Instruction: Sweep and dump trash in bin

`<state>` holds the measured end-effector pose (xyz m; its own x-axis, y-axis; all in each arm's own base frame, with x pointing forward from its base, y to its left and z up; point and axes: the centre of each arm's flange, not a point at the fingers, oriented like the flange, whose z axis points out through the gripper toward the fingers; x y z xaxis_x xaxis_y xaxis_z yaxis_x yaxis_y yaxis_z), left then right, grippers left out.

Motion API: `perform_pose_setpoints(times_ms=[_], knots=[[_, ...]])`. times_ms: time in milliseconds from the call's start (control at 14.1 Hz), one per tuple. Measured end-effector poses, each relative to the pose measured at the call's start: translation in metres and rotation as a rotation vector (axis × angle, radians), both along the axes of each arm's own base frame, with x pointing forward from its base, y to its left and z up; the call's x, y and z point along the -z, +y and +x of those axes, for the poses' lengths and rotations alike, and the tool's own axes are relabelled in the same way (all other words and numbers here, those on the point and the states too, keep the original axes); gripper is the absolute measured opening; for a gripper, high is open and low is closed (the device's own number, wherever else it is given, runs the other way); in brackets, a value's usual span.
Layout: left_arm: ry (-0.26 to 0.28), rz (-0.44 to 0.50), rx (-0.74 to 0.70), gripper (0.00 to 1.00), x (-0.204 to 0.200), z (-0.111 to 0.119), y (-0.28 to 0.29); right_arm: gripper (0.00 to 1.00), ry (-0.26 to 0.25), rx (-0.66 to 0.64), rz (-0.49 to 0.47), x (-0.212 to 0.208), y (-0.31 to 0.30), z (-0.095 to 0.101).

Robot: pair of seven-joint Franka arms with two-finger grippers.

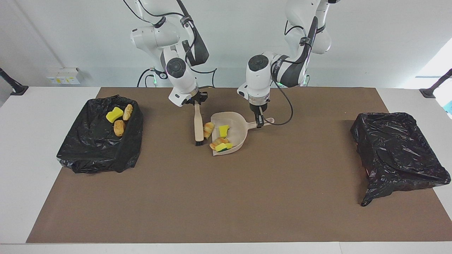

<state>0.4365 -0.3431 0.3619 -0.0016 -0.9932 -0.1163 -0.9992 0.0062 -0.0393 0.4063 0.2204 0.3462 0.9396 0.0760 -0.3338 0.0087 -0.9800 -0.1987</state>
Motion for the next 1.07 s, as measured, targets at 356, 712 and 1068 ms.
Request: perform_pose_setpoints(times_ms=[356, 712, 1068], knots=[[0.002, 0.001, 0.000, 0.32, 0.001, -0.001, 0.002, 0.26, -0.034, 0.032, 0.063, -0.032, 0.051, 0.018], [0.045, -0.054, -0.002, 0.32, 0.001, 0.021, 0.030, 0.26, -0.094, -0.015, -0.017, -0.080, 0.024, 0.028], [0.065, -0.073, -0.026, 0.32, -0.017, 0.069, 0.096, 0.26, -0.127, -0.049, -0.108, -0.130, 0.008, 0.005]])
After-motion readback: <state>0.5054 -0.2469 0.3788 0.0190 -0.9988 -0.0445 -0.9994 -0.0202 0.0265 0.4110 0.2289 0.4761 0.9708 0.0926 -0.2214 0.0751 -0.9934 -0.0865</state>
